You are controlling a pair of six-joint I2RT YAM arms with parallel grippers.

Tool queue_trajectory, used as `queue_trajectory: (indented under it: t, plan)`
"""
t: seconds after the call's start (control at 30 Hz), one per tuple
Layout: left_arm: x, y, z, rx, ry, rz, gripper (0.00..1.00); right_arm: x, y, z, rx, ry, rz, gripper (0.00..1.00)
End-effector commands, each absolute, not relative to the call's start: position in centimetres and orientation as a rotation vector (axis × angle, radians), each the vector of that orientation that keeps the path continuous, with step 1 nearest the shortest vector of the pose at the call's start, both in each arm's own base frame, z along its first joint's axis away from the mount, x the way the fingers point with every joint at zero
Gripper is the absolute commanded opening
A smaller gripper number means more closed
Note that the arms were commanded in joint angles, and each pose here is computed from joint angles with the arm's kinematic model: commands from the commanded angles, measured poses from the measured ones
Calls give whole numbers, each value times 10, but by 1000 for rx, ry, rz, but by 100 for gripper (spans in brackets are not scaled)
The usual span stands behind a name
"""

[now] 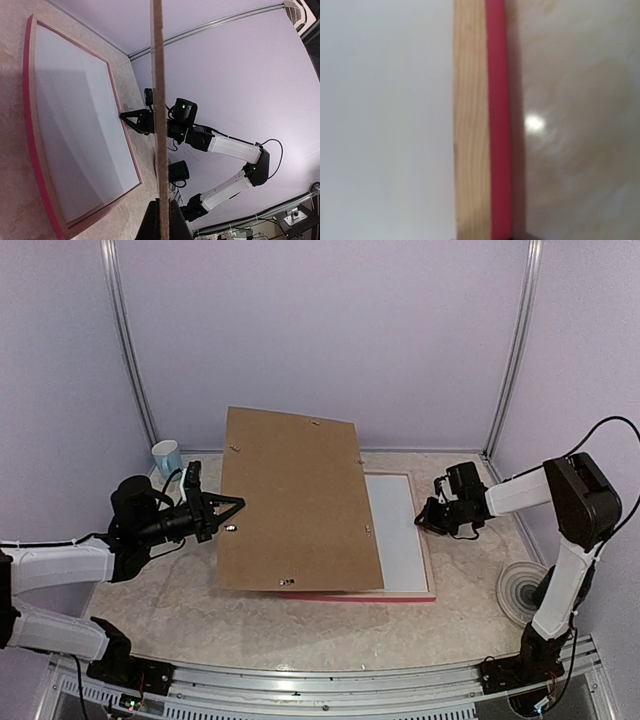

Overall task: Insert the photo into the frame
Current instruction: Move the frame body to the center of the board.

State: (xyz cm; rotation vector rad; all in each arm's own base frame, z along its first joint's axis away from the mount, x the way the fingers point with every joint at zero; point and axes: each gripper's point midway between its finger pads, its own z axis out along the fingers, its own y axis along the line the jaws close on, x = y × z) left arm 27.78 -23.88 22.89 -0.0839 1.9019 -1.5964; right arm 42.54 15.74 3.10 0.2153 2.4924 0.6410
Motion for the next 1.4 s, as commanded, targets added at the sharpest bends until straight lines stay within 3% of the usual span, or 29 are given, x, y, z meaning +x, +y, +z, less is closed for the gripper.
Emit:
queue_trajectory:
  t: [0.0, 1.03, 1.2, 1.37]
  plan:
    - [281, -244, 271, 7, 1732, -1633, 0, 398, 171, 22, 204, 2559, 640, 22]
    - [281, -246, 261, -12, 1727, -1646, 0, 336, 227, 34, 5, 2565, 659, 22]
    - [281, -247, 257, -21, 1732, -1653, 0, 334, 226, 39, 5, 2570, 653, 30]
    - [279, -249, 253, -23, 1741, -1668, 0, 342, 226, 56, -6, 2564, 609, 47]
